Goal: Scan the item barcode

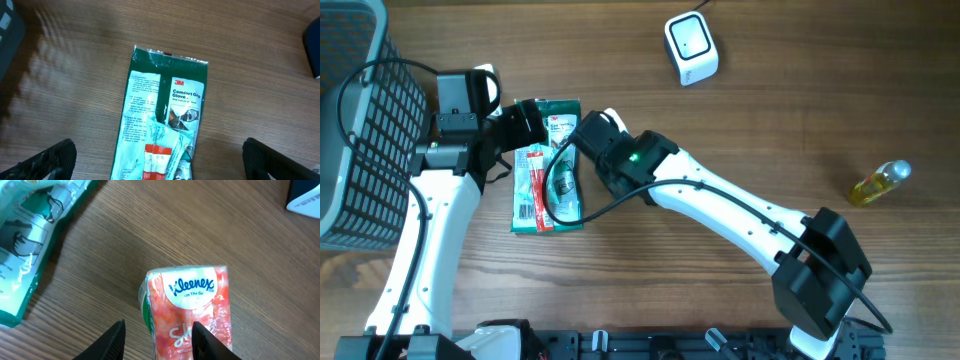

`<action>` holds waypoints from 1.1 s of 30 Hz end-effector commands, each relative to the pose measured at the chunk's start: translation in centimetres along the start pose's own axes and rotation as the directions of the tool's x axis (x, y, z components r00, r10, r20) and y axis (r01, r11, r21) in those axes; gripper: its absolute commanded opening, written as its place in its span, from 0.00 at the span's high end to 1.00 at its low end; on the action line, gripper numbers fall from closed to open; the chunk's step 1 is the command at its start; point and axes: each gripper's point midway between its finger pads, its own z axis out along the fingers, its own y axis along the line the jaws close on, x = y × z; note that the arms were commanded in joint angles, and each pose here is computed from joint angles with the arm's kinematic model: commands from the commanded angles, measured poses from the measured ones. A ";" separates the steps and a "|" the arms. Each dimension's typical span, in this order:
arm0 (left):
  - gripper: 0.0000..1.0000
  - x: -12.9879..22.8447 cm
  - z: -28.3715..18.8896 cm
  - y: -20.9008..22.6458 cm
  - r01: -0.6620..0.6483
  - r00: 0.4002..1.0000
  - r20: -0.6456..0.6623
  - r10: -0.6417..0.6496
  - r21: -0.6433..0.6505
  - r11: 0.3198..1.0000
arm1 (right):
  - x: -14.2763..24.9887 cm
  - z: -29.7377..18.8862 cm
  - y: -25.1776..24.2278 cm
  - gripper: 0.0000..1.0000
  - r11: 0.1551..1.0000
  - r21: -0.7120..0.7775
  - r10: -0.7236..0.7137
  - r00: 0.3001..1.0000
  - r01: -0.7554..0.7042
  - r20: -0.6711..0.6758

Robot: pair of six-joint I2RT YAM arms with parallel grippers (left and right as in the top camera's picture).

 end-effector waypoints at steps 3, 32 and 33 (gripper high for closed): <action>0.00 -0.7 -0.6 -0.1 0.000 1.000 0.023 0.000 0.011 1.000 | 1.7 1.7 -0.6 0.57 0.999 0.043 -0.010 0.999 0.012 -0.040; 0.00 -0.7 -0.6 -0.1 -0.001 1.000 0.023 0.000 0.011 1.000 | 1.8 2.2 -0.4 0.96 0.997 0.037 -0.060 0.998 0.061 -0.034; 0.00 -0.7 -0.6 -0.1 -0.001 1.000 0.023 0.000 0.011 1.000 | 1.7 2.1 -0.6 0.96 0.997 0.052 -0.060 0.998 0.062 -0.031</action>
